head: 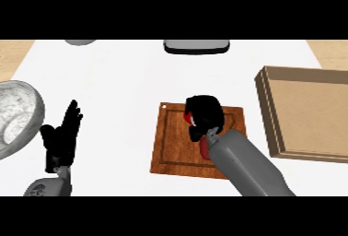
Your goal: Pick the can from the cutting board and place it in the cardboard box
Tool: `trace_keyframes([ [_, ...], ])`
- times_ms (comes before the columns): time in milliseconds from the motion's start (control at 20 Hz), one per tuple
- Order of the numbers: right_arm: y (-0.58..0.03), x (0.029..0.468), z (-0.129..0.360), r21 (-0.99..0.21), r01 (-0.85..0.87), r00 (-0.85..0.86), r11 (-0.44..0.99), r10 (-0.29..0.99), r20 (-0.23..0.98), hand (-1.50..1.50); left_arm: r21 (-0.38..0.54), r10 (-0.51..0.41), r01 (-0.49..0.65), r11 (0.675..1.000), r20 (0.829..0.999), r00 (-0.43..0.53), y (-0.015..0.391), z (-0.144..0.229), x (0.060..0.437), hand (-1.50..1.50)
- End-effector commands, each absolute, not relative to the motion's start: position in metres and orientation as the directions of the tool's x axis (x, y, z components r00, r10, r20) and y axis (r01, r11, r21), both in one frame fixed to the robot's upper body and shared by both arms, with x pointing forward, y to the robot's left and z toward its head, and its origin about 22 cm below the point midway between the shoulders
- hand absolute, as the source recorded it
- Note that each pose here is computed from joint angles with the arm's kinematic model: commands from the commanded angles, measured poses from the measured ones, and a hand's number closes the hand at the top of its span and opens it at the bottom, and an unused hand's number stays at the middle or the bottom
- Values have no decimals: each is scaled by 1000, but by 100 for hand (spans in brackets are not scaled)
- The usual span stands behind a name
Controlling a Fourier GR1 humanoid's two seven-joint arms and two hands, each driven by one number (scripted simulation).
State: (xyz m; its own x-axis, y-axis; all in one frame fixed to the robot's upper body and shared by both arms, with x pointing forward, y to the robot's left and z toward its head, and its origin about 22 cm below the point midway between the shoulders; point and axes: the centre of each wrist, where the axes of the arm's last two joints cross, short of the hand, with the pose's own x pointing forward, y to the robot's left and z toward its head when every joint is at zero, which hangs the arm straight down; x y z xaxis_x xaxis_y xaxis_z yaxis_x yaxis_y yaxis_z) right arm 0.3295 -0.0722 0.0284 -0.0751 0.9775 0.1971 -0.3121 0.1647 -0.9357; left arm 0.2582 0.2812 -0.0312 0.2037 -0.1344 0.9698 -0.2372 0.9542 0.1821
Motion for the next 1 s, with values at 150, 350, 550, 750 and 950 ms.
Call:
trace_keyframes([
  [150,-152,239,-37,-886,-463,-360,3,913,191,150,195,-119,-316,928,962,246,308,-39,242,0],
  [350,-204,213,-10,-930,-368,-477,-11,860,179,150,201,-118,-331,922,960,253,299,-47,235,0],
  [550,-249,183,27,-961,-273,-537,39,823,186,150,197,-114,-341,919,962,250,313,-41,231,0],
  [750,-272,164,75,-973,-182,-573,143,788,223,150,189,-106,-357,915,965,240,308,-43,230,0],
  [950,-286,155,125,-964,-115,-558,239,787,262,150,192,-114,-355,915,967,230,316,-33,228,0],
])
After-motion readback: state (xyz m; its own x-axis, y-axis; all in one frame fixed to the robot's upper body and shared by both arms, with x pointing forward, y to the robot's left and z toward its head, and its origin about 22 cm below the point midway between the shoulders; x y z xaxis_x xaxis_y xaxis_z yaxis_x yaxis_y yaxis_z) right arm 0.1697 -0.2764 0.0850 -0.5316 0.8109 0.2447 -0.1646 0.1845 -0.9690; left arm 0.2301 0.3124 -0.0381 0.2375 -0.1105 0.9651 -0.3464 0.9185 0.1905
